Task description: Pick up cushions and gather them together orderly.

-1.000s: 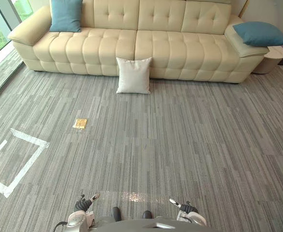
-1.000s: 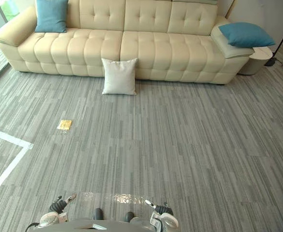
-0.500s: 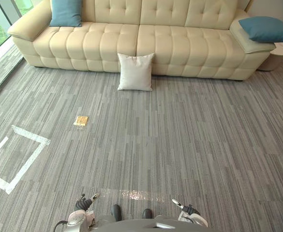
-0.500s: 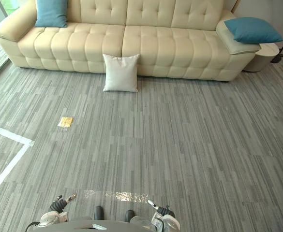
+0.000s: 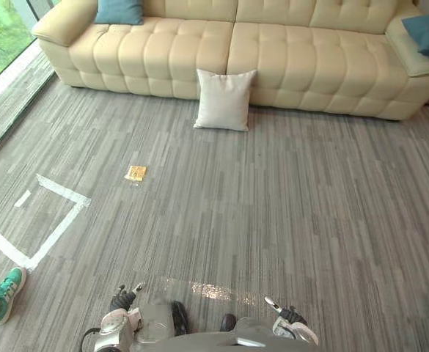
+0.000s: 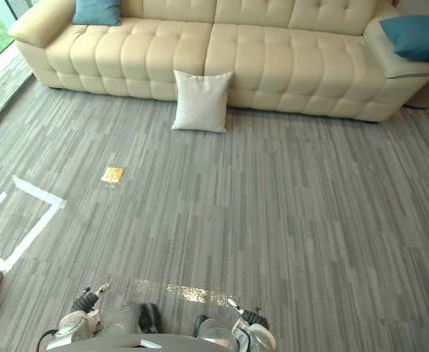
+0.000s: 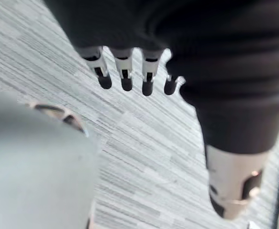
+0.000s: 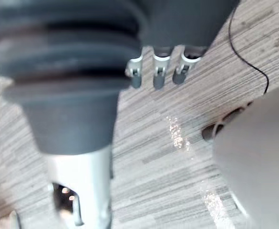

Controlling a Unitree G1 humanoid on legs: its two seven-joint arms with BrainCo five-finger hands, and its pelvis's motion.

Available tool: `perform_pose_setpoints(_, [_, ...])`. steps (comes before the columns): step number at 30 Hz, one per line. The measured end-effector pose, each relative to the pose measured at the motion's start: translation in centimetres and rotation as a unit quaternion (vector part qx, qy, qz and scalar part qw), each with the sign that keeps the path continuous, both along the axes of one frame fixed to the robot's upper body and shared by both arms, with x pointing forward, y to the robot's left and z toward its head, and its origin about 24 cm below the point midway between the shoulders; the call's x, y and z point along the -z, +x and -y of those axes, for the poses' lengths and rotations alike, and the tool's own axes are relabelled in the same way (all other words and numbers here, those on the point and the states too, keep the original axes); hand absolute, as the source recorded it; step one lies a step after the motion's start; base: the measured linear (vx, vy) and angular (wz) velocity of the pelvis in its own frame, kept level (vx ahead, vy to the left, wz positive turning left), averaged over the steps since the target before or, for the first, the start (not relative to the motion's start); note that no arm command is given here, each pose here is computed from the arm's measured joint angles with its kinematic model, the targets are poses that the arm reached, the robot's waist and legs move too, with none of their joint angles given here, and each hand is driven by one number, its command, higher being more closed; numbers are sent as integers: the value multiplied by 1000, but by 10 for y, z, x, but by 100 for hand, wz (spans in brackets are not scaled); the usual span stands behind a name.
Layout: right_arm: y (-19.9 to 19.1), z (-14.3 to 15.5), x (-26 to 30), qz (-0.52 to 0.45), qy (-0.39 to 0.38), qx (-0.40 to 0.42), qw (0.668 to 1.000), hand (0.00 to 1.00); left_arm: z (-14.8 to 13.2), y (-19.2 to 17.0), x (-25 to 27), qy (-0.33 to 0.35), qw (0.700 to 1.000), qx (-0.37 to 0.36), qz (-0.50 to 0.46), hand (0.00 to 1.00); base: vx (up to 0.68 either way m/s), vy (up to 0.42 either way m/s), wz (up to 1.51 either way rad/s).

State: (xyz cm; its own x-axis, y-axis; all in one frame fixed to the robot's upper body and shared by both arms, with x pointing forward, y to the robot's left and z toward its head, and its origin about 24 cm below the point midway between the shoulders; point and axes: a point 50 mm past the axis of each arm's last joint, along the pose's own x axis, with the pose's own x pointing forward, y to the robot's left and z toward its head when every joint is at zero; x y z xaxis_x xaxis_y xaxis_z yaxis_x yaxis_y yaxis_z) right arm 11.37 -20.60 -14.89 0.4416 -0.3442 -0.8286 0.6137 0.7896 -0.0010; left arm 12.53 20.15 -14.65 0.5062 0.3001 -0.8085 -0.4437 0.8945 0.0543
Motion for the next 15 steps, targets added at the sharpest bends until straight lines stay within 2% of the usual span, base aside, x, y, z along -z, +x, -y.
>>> perform_pose_setpoints(3, [0, 2, 0, -2, -4, 2, 1000, 0, 2, 1, 0, -1, 1000, 0, 1, 0, 225, 146, -9])
perform_pose_setpoints(7, [11, 5, -4, 7, -16, -26, 1000, 0, 8, 7, -3, -11, 1000, 2, 18, 0, 398, 365, -45])
perform_pose_setpoints(12, [33, -16, -5, 24, 7, -55, 998, 0, -12, 26, -13, 13, 999, 7, 47, 0, 479, 314, -15])
perform_pose_setpoints(15, [34, -14, -5, 24, 5, -61, 998, 0, -12, 24, -12, 8, 999, 1, 43, 0, 566, 289, -32])
